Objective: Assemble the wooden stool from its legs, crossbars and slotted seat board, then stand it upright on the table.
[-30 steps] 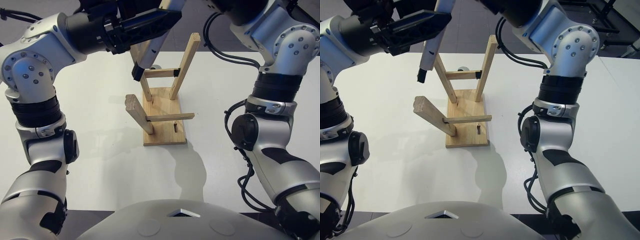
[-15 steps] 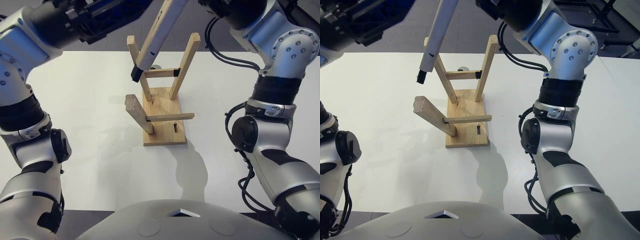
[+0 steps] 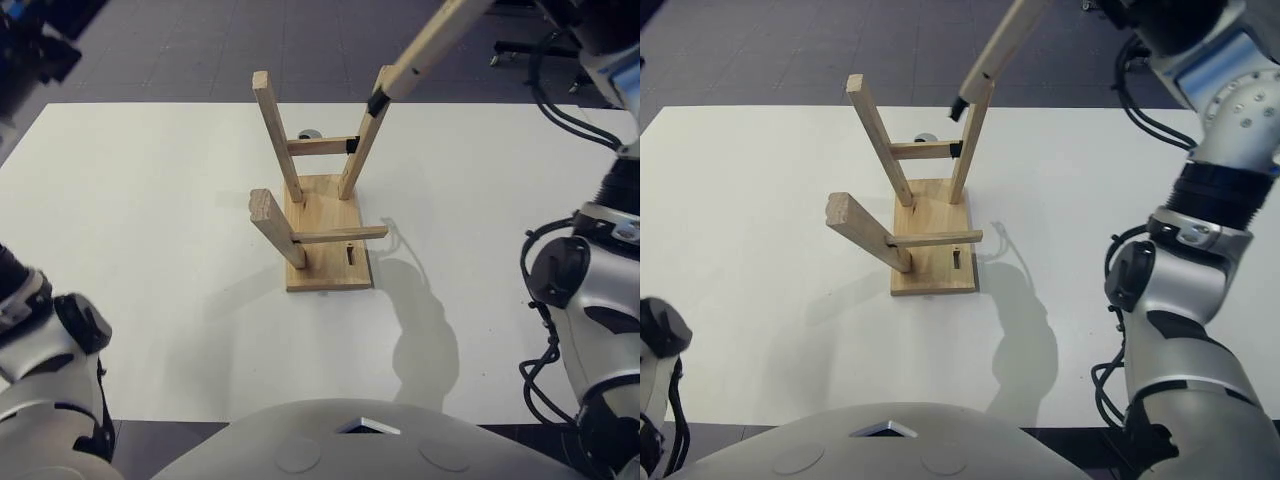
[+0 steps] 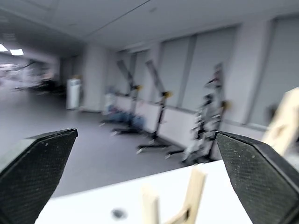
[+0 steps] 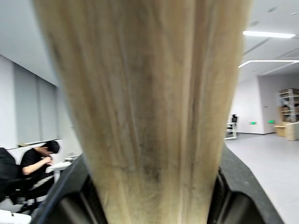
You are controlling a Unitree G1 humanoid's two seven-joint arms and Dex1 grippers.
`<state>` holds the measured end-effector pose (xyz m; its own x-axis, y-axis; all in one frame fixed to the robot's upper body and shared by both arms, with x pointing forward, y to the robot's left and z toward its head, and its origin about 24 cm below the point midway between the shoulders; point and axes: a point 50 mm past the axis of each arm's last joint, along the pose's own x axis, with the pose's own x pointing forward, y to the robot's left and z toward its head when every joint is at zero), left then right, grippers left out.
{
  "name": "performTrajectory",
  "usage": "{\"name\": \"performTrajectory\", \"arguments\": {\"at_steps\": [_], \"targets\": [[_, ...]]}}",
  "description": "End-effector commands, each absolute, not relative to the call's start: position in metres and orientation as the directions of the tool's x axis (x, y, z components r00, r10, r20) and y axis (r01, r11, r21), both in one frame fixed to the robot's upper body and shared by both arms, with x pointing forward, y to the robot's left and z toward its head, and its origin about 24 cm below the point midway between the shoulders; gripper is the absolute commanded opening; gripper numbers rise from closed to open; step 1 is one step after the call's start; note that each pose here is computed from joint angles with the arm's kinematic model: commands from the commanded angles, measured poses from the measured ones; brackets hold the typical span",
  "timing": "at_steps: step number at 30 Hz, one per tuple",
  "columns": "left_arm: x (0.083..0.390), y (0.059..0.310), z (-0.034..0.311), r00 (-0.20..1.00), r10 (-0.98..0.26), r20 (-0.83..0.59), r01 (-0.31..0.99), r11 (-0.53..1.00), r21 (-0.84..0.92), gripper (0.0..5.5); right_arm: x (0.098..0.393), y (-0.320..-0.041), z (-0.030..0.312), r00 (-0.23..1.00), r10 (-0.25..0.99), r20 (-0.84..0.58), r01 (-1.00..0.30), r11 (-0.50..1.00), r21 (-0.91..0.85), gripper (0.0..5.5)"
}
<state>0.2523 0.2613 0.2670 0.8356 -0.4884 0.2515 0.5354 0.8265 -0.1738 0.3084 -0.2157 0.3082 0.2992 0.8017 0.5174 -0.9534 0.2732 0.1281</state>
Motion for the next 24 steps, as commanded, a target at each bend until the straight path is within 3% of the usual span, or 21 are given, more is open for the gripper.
{"name": "performTrajectory", "arguments": {"at_steps": [1, 4, 10, 16, 24], "targets": [[0.226, 0.281, 0.207, 0.913, -0.401, 0.067, 0.405, 0.912, -0.063, 5.40, 0.296, -0.243, 0.287, 0.399, 0.790, 0.466, -0.912, 0.396, 0.111, 2.06], [0.208, 0.282, 0.158, 0.921, -0.381, -0.083, 0.386, 0.922, 0.045, 5.40, 0.291, -0.252, 0.263, 0.452, 0.783, 0.426, -0.890, 0.428, 0.157, 2.06], [0.178, 0.251, 0.098, 0.807, -0.511, -0.297, 0.533, 0.846, -0.009, 5.40, 0.294, -0.260, 0.241, 0.508, 0.754, 0.415, -0.861, 0.429, 0.275, 2.06], [0.152, 0.218, 0.073, 0.689, -0.611, -0.390, 0.651, 0.758, -0.039, 5.40, 0.290, -0.262, 0.235, 0.511, 0.750, 0.420, -0.858, 0.415, 0.302, 2.06], [0.166, 0.163, 0.057, 0.672, -0.655, -0.345, 0.705, 0.708, 0.028, 5.40, 0.295, -0.255, 0.239, 0.496, 0.737, 0.459, -0.868, 0.405, 0.288, 2.06]]}}
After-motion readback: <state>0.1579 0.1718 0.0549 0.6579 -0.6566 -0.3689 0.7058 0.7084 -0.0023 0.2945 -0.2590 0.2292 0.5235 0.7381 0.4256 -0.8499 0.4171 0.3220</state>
